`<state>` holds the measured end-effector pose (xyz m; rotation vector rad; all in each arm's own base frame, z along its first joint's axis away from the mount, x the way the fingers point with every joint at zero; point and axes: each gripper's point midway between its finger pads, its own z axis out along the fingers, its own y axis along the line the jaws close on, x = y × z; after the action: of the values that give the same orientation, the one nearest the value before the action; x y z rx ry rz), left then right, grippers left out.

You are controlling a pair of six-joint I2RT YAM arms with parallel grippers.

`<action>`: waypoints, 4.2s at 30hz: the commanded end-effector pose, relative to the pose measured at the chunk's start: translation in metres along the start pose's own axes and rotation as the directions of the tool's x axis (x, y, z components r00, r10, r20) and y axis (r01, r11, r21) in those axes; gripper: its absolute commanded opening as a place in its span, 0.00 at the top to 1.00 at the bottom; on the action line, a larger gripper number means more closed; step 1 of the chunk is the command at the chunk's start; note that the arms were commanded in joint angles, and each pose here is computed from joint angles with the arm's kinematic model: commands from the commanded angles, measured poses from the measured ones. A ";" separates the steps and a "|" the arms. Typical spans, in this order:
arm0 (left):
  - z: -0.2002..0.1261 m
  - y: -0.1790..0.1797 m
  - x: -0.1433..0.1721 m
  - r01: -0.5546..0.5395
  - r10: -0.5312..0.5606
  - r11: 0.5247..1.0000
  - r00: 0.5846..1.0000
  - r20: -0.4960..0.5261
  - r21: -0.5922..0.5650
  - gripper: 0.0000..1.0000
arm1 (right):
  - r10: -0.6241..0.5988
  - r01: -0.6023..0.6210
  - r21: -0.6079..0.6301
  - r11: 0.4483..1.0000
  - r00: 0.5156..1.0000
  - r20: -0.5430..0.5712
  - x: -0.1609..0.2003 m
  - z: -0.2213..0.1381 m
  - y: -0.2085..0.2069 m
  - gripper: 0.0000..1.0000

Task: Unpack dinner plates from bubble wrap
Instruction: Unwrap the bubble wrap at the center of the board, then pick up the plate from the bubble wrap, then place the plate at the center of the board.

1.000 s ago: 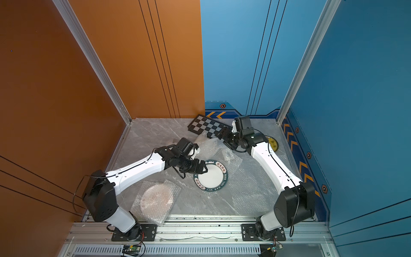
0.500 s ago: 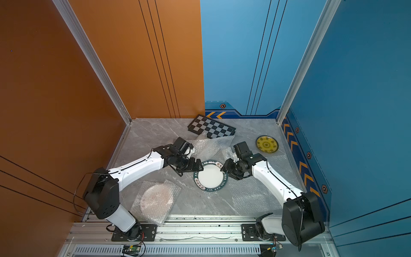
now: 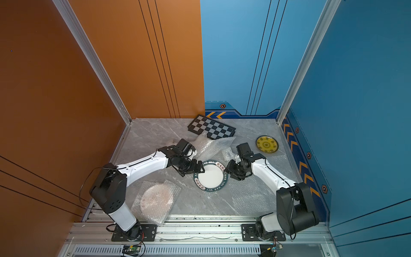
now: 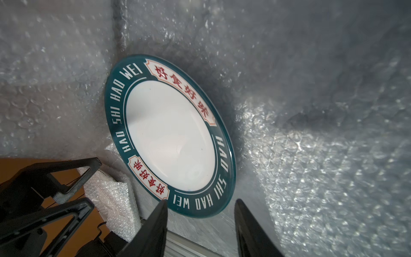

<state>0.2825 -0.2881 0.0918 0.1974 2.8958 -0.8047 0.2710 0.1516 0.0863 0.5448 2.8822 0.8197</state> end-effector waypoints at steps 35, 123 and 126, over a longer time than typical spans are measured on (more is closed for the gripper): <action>0.050 0.006 0.000 0.061 -0.056 0.996 0.995 -0.084 0.058 0.27 | -0.096 0.082 -0.124 0.989 0.990 -0.107 -0.009 0.055 0.019 0.59; -0.219 0.309 -0.167 0.580 -0.618 0.740 0.387 0.685 0.341 1.00 | -0.140 0.139 -0.168 0.976 0.990 0.008 -0.073 0.029 0.160 0.38; -0.210 0.322 -0.172 0.599 -0.629 0.726 0.382 0.677 0.338 1.00 | -0.139 0.137 -0.163 0.977 0.990 0.002 -0.072 0.030 0.160 0.37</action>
<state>0.4656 0.0706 0.1201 -1.1030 2.1085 -0.7440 0.3999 0.2641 0.1434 0.3205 2.7480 1.0233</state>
